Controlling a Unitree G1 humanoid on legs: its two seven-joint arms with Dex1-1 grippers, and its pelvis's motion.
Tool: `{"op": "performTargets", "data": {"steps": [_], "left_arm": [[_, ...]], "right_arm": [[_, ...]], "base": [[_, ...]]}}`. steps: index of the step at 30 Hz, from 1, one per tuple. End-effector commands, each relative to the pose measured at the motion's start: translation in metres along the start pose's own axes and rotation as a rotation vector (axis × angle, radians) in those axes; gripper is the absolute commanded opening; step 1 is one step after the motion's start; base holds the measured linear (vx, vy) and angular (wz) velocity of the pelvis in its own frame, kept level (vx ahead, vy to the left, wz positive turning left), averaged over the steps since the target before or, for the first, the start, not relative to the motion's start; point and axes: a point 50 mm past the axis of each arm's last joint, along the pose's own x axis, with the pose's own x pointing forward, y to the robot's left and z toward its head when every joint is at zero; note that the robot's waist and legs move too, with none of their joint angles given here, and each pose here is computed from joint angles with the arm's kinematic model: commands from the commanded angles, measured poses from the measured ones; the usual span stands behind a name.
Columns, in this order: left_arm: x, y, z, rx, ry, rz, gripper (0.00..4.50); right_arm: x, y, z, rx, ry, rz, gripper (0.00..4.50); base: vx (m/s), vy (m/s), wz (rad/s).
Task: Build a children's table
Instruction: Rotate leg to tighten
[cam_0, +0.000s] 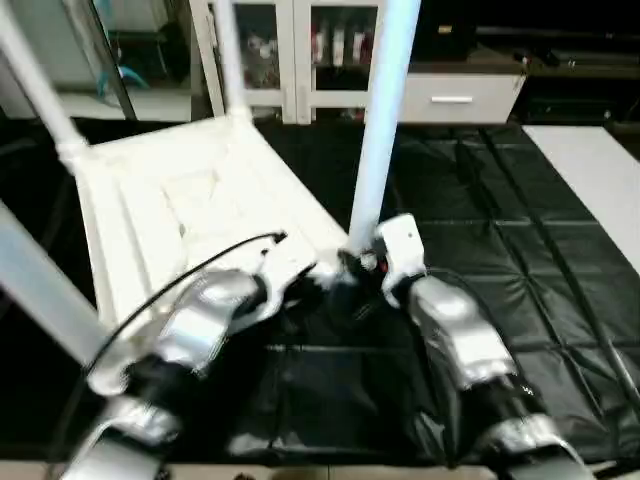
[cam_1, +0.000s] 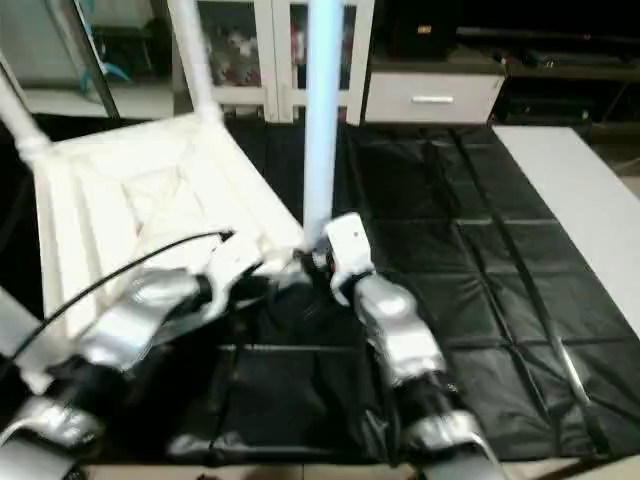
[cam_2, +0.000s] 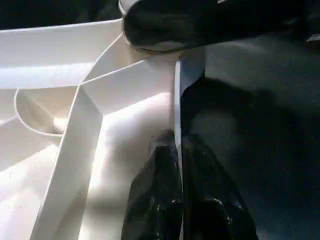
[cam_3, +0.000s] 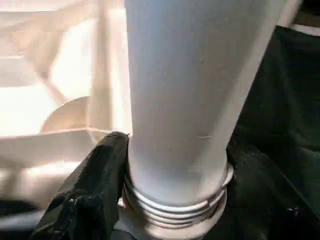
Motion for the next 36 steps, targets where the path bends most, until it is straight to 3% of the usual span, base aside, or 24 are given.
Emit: {"op": "performTargets", "data": {"steps": [1,6,10,12,14,16,21,25,27,29,32,36], "left_arm": [[0.017,-0.019,0.016,0.0,-0.054,-0.016,0.0],[0.019,-0.023,0.016,-0.001,-0.046,-0.003,0.0],[0.017,-0.021,0.013,-0.002,-0.041,-0.004,0.0],[0.014,-0.02,0.01,0.003,-0.037,-0.009,0.0],[0.013,-0.019,0.009,0.008,-0.035,-0.011,0.0],[0.006,-0.022,0.007,0.014,-0.046,-0.072,0.0],[-0.007,-0.03,0.001,0.085,-0.056,-0.195,0.0],[-0.03,-0.044,-0.007,0.159,-0.095,-0.403,0.0],[-0.033,-0.045,-0.008,0.166,-0.092,-0.423,0.0],[-0.04,-0.045,-0.013,0.187,-0.071,-0.447,0.0],[-0.045,-0.042,-0.014,0.196,-0.065,-0.442,0.0],[-0.047,-0.039,-0.013,0.203,-0.064,-0.445,0.0]], "right_arm": [[0.004,0.004,-0.023,-0.011,0.121,-0.107,2.67],[0.009,0.012,-0.018,0.048,0.094,-0.091,2.67],[0.01,0.02,-0.005,0.051,0.003,0.021,2.67],[0.007,0.018,0.001,0.047,-0.036,0.045,3.23],[0.006,0.016,0.002,0.047,-0.045,0.056,3.41],[-0.002,0.006,0.006,0.032,-0.056,0.101,3.46],[-0.017,-0.011,0.007,-0.005,-0.019,0.233,3.96],[-0.049,-0.027,0.008,-0.183,0.021,0.526,3.96],[-0.054,-0.028,0.008,-0.201,0.026,0.573,3.96],[-0.073,-0.034,0.007,-0.223,0.074,0.719,3.96],[-0.084,-0.041,0.003,-0.253,0.141,0.794,3.96],[-0.082,-0.046,0.001,-0.292,0.163,0.776,3.96]], "base": [[0.0,0.0,0.0],[0.0,0.0,0.0],[0.0,0.0,0.0],[0.0,0.0,0.0],[0.0,0.0,0.0],[0.0,0.0,0.0],[0.0,0.0,0.0],[0.0,0.0,0.0],[0.0,0.0,0.0],[0.0,0.0,0.0],[0.0,0.0,0.0],[0.0,0.0,0.0]]}}
